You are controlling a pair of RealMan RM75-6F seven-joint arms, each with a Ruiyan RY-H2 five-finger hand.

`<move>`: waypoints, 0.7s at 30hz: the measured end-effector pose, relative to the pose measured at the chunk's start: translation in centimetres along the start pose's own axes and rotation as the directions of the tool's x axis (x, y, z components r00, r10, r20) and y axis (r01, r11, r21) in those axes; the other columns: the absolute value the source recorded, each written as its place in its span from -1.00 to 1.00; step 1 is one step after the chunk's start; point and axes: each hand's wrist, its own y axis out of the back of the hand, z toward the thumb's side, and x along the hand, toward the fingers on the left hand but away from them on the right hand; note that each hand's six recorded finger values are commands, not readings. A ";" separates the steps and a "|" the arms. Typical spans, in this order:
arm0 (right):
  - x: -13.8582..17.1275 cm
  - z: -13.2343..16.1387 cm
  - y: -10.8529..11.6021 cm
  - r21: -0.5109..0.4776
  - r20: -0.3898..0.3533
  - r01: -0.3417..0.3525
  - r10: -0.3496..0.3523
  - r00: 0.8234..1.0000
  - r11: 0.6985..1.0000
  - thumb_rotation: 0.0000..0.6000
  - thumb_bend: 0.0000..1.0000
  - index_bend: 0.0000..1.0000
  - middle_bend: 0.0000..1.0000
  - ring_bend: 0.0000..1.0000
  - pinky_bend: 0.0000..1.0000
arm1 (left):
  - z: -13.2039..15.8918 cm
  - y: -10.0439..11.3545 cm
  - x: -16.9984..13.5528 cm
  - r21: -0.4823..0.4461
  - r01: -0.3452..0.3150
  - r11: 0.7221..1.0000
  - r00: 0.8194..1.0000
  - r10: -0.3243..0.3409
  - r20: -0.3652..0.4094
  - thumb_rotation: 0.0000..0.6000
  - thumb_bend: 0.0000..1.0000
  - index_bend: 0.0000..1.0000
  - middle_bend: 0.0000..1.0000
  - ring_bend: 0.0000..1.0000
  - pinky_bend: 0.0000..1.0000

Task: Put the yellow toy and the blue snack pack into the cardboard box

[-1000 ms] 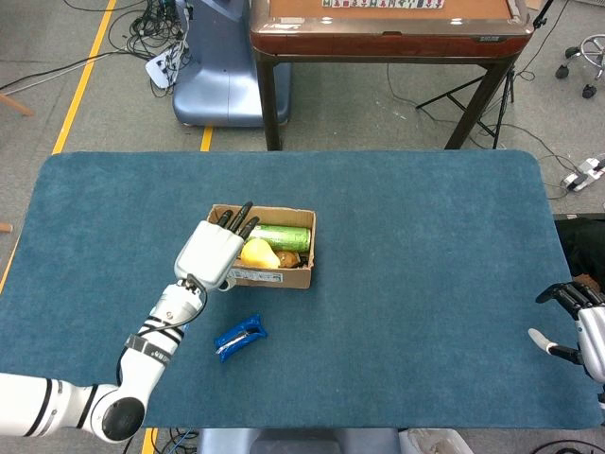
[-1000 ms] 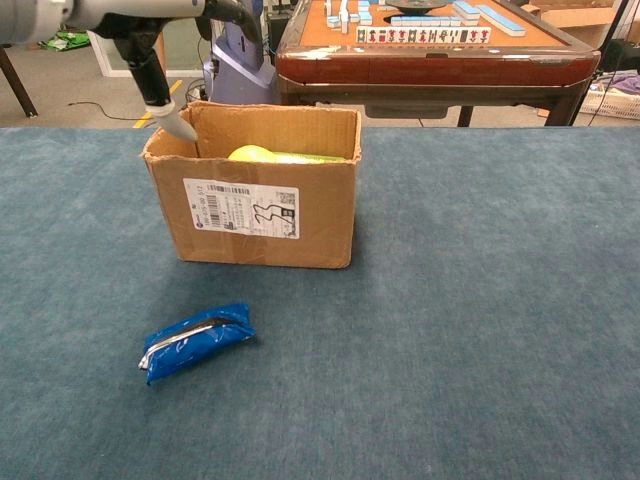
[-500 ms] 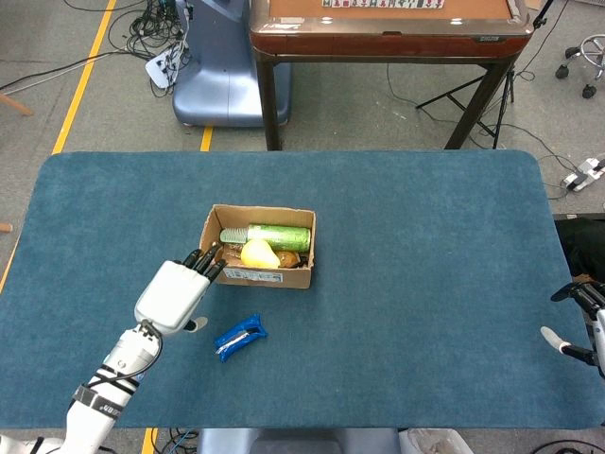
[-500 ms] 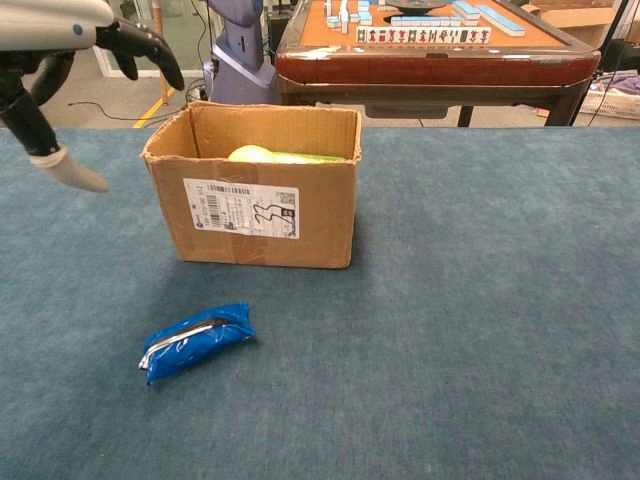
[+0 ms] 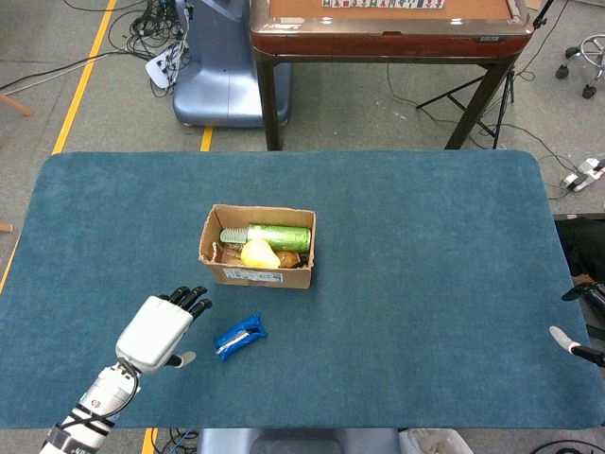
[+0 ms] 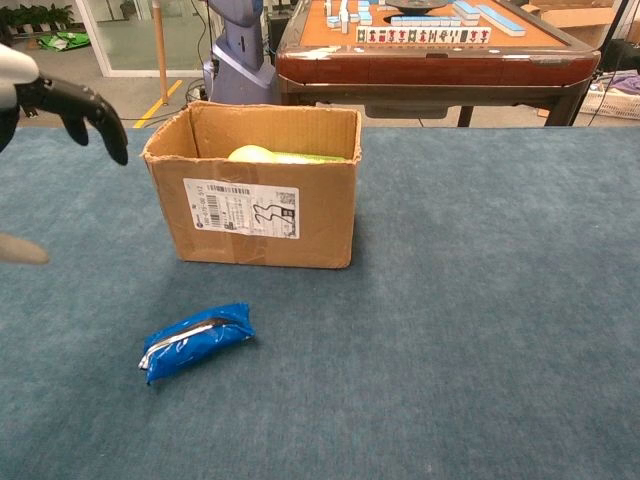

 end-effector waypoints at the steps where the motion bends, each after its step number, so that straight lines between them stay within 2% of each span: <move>1: 0.0 0.0 0.0 0.000 0.001 0.001 -0.001 1.000 1.000 1.00 -0.82 -0.07 -0.19 -0.39 -0.05 | 0.0 -0.3 -0.3 -0.009 0.007 1.000 1.000 -0.007 0.002 1.00 -0.89 -0.38 -0.48 -0.45 0.15; 8: 0.1 -0.2 0.3 0.000 0.009 0.008 -0.008 1.000 1.000 1.00 -0.82 -0.07 -0.19 -0.39 -0.05 | 0.7 -3.4 -1.0 -0.034 0.069 0.997 0.996 -0.067 0.057 1.00 -0.89 -0.29 -0.43 -0.43 0.15; 14: 0.1 -0.4 0.4 -0.003 0.015 0.010 -0.009 1.000 1.000 1.00 -0.82 -0.07 -0.19 -0.39 -0.05 | 1.3 -5.9 -0.7 -0.020 0.084 0.996 0.990 -0.081 0.120 1.00 -0.89 -0.29 -0.43 -0.43 0.15; 18: 0.1 -0.6 0.5 -0.006 0.023 0.012 -0.012 1.000 1.000 1.00 -0.82 -0.07 -0.19 -0.39 -0.05 | 1.5 -7.7 -0.4 0.015 0.111 0.994 0.981 -0.112 0.160 1.00 -0.89 -0.38 -0.44 -0.45 0.15; 21: 0.1 -0.8 0.6 -0.009 0.029 0.015 -0.015 0.999 1.000 1.00 -0.82 -0.07 -0.19 -0.39 -0.05 | 1.4 -8.4 -0.1 0.013 0.124 0.992 0.980 -0.125 0.156 1.00 -0.89 -0.61 -0.53 -0.47 0.15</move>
